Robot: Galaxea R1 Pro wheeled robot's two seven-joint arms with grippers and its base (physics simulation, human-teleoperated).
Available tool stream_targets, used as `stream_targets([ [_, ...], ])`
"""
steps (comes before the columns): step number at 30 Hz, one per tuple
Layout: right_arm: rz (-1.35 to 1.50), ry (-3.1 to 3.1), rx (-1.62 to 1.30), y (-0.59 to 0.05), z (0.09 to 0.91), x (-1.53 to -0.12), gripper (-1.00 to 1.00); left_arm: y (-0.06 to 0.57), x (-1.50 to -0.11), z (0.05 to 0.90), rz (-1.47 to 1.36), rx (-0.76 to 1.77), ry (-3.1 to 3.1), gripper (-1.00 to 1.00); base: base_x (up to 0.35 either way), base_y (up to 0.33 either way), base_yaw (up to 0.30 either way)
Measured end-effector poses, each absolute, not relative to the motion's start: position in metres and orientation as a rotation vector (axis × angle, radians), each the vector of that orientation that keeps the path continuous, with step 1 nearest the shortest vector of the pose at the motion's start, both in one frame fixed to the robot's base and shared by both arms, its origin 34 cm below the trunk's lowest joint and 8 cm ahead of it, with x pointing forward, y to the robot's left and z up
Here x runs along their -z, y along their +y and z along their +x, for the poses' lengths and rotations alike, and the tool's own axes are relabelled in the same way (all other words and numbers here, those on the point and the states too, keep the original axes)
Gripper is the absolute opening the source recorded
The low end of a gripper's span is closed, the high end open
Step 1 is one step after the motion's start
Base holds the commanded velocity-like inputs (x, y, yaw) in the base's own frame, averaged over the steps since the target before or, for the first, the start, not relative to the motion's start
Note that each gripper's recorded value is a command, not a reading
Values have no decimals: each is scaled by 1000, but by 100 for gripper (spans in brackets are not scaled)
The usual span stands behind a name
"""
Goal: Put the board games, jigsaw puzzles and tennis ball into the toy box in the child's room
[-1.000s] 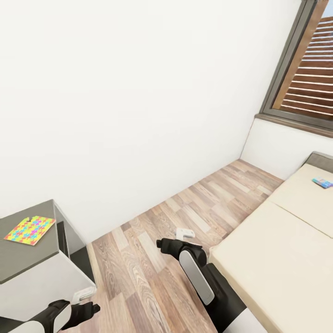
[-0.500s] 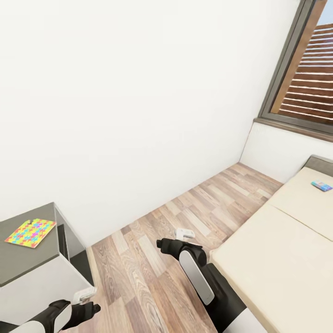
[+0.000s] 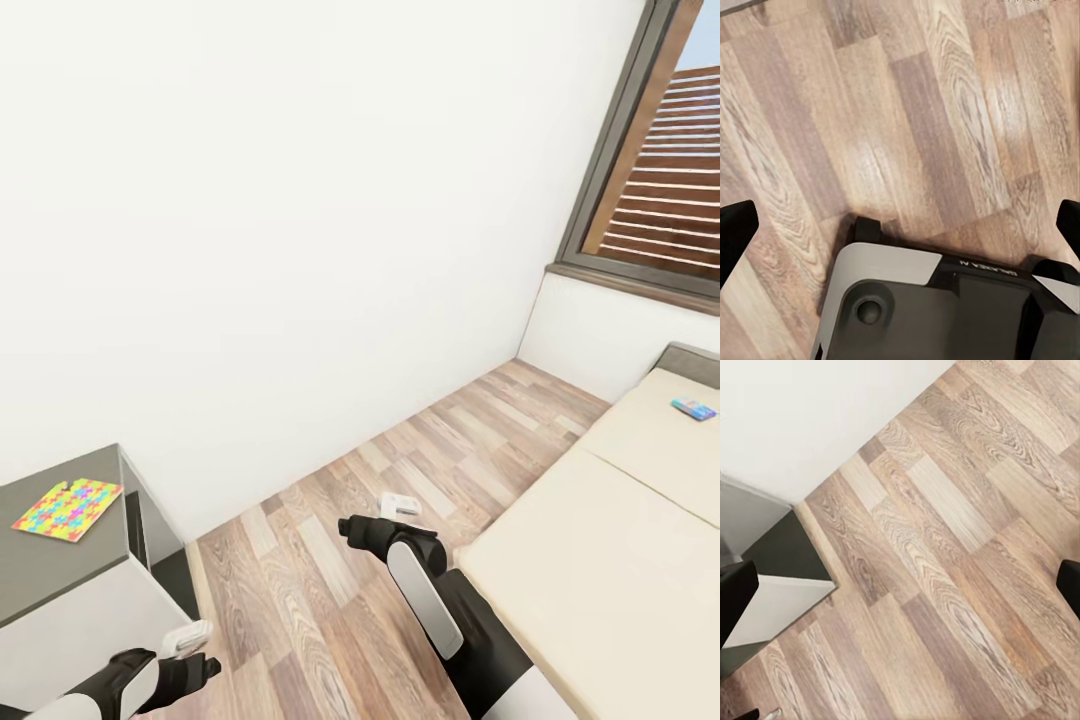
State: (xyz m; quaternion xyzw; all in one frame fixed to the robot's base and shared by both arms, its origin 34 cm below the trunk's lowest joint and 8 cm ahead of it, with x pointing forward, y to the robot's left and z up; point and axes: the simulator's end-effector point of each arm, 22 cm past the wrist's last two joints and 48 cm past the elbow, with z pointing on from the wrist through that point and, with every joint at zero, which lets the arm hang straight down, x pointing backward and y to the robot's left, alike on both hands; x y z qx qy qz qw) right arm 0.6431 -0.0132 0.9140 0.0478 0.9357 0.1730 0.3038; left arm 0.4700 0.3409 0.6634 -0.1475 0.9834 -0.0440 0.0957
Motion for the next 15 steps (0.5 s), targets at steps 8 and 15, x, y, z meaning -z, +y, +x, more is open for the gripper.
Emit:
stream_targets([
  [8, 124, 2466, -458, -13, 644, -921, 100, 341, -668, 475, -432, 132, 2897, 100, 0, 0, 0],
  [15, 121, 2454, -457, -13, 645, -927, 100, 342, -671, 477, -428, 131, 2886, 100, 0, 0, 0],
])
